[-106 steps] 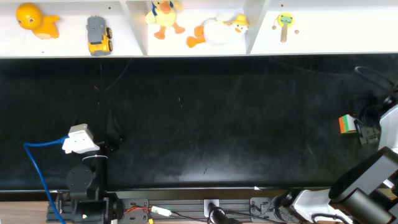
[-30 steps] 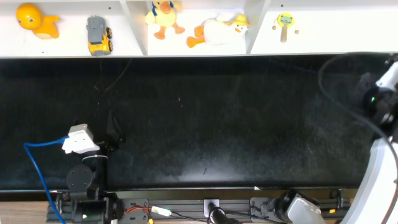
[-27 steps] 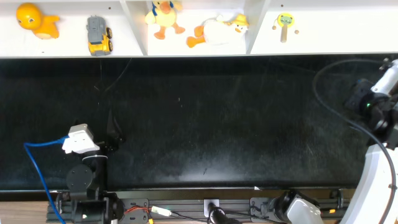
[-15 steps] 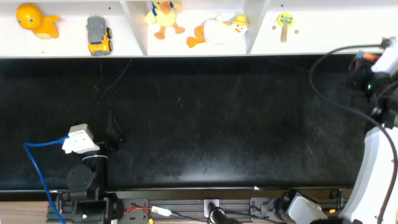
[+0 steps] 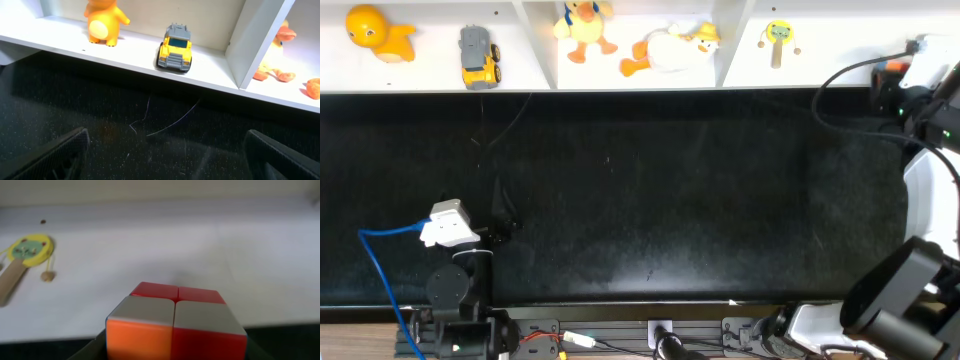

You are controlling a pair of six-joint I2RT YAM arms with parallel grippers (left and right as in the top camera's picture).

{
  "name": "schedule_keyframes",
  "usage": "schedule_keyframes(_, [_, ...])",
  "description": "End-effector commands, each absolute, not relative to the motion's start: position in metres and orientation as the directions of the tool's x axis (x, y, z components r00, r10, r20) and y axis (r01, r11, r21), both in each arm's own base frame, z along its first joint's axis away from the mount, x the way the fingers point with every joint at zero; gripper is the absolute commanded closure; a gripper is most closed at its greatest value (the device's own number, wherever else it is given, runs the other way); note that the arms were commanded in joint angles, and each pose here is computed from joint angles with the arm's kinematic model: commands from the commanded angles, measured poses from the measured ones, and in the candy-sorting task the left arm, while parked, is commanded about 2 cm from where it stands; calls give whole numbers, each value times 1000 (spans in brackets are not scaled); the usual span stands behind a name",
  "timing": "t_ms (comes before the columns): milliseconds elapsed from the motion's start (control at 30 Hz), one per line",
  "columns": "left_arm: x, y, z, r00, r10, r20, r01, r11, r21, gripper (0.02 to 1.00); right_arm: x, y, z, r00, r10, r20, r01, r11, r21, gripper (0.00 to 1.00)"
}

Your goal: Store Toys

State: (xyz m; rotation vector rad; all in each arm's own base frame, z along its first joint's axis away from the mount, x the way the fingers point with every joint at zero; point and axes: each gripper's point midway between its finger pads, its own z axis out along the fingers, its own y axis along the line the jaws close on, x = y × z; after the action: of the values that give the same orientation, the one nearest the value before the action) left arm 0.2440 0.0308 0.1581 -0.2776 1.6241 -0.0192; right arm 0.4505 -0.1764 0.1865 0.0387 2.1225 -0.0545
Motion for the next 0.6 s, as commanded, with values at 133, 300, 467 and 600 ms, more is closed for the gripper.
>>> schedule_keyframes(133, [244, 32, 159, -32, -210, -977, -174, 964, -201, 23, 478, -183, 220, -366, -140, -920, 12, 988, -155, 952])
schedule_keyframes(300, [244, 32, 159, -32, -210, -977, -174, 964, -201, 20, 494, -183, 214, -323, -165, -932, 1, 985, -174, 954])
schedule_keyframes(467, [244, 32, 159, -32, -210, -977, -174, 964, -201, 23, 512, -173, 205, -262, -192, -946, -53, 981, -184, 954])
schedule_keyframes(600, [244, 32, 159, -32, -210, -977, -174, 964, -201, 23, 521, -167, 193, -245, -191, -951, -82, 981, -176, 954])
